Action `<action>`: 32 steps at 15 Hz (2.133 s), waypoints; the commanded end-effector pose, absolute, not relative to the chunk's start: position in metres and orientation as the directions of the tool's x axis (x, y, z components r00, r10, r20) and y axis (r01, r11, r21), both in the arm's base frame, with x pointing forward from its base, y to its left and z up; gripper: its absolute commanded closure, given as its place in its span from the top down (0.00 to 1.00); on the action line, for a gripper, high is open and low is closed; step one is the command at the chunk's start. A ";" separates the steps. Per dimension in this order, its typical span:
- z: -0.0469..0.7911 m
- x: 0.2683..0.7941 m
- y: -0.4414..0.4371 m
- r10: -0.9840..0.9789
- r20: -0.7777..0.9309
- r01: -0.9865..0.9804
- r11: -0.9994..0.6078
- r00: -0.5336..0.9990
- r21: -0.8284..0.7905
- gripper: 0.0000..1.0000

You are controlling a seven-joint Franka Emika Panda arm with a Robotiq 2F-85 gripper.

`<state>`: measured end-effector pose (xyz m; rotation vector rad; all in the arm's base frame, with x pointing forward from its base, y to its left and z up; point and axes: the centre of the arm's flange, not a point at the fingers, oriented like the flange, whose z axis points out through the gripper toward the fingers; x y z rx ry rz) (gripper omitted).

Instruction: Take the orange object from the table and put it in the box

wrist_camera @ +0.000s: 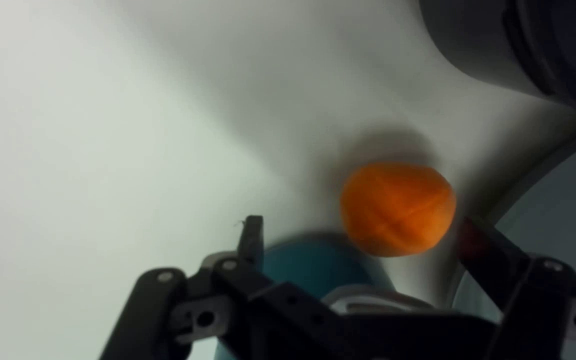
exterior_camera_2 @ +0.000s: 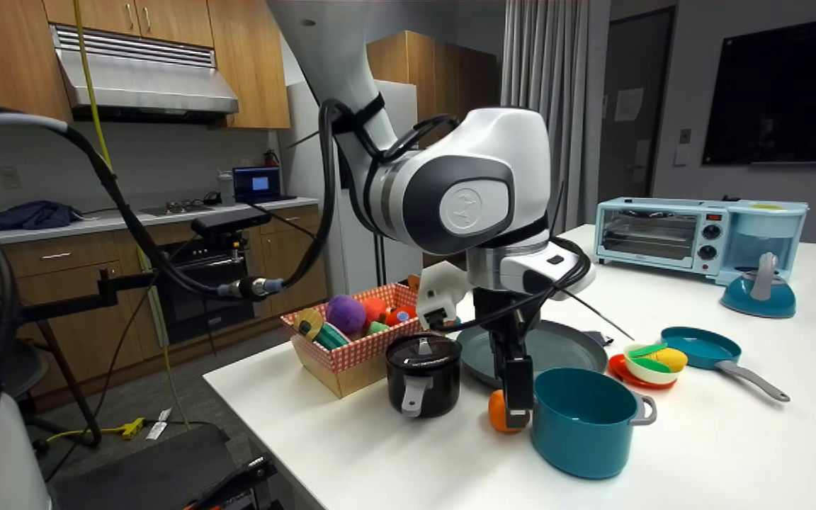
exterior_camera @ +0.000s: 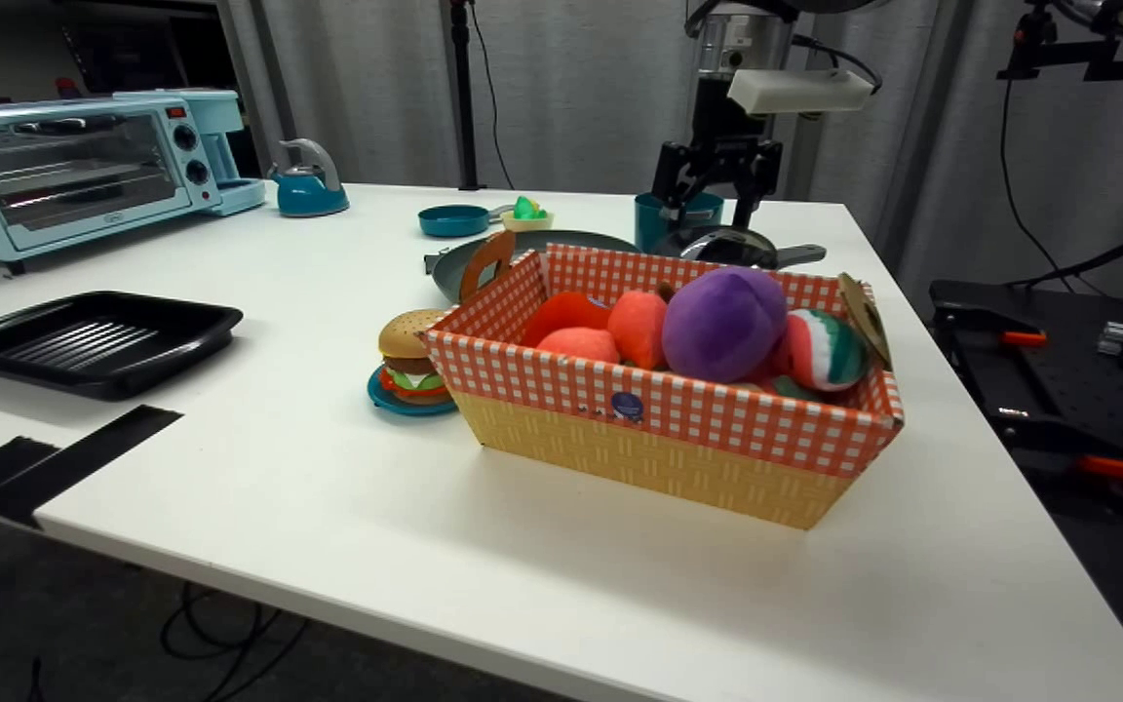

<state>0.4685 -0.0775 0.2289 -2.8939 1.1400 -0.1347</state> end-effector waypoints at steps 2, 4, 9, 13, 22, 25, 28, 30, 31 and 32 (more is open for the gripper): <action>0.214 0.484 -0.086 -0.672 0.061 -0.668 -0.741 0.738 -0.069 1.00; 0.210 0.489 -0.087 -0.669 0.056 -0.665 -0.743 0.741 -0.068 1.00; 0.203 0.495 -0.090 -0.666 0.049 -0.663 -0.746 0.745 -0.059 1.00; 0.203 0.497 -0.094 -0.673 0.049 -0.672 -0.740 0.738 -0.042 0.79; 0.207 0.488 -0.092 -0.681 0.050 -0.681 -0.732 0.731 -0.021 0.76; 0.210 0.482 -0.092 -0.676 0.056 -0.676 -0.737 0.735 -0.016 0.99; 0.213 0.476 -0.093 -0.667 0.060 -0.668 -0.744 0.743 -0.003 1.00; 0.212 0.470 -0.091 -0.655 0.056 -0.657 -0.754 0.753 0.011 1.00; 0.211 0.467 -0.088 -0.646 0.052 -0.648 -0.762 0.761 0.015 1.00; 0.210 0.466 -0.085 -0.638 0.049 -0.640 -0.768 0.768 0.018 1.00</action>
